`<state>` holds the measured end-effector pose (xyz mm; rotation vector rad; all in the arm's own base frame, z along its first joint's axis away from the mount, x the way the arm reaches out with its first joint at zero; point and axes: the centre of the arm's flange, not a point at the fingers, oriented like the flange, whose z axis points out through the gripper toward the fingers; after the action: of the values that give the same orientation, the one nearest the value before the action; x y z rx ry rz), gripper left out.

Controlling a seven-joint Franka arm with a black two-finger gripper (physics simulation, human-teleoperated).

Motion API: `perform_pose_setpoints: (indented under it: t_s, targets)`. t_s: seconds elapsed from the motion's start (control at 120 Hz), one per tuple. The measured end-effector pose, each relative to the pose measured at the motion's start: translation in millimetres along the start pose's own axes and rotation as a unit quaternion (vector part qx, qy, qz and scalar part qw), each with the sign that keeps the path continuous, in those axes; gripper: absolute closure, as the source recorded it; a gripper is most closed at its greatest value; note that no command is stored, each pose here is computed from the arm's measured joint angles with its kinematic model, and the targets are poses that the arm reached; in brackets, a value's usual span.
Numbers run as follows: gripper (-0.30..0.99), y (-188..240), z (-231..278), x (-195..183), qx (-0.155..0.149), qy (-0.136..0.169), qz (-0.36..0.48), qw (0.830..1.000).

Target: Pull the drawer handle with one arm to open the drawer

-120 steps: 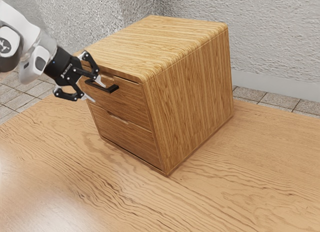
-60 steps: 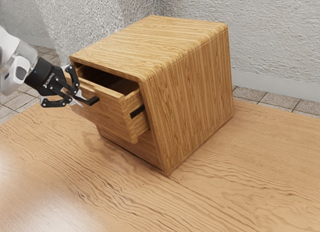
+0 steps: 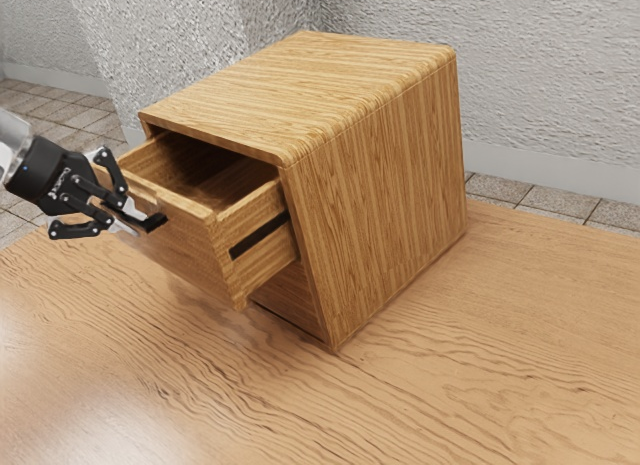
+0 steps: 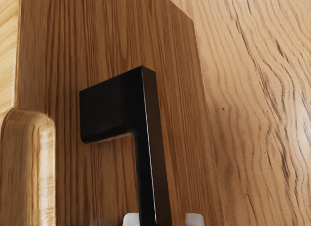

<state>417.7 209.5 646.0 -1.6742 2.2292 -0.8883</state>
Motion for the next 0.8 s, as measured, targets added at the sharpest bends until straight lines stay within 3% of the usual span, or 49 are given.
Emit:
perform_pose_setpoints:
  t_s: [0.25, 0.533, 0.8]
  targets:
    - [0.78, 8.1, -3.6, 8.9, 0.002, 0.004, 0.018, 1.0]
    - [0.78, 32.3, -30.1, 16.6, 0.01, -0.013, 0.043, 0.999]
    - [0.78, 31.6, -23.7, 32.9, -0.019, -0.04, 0.071, 0.996]
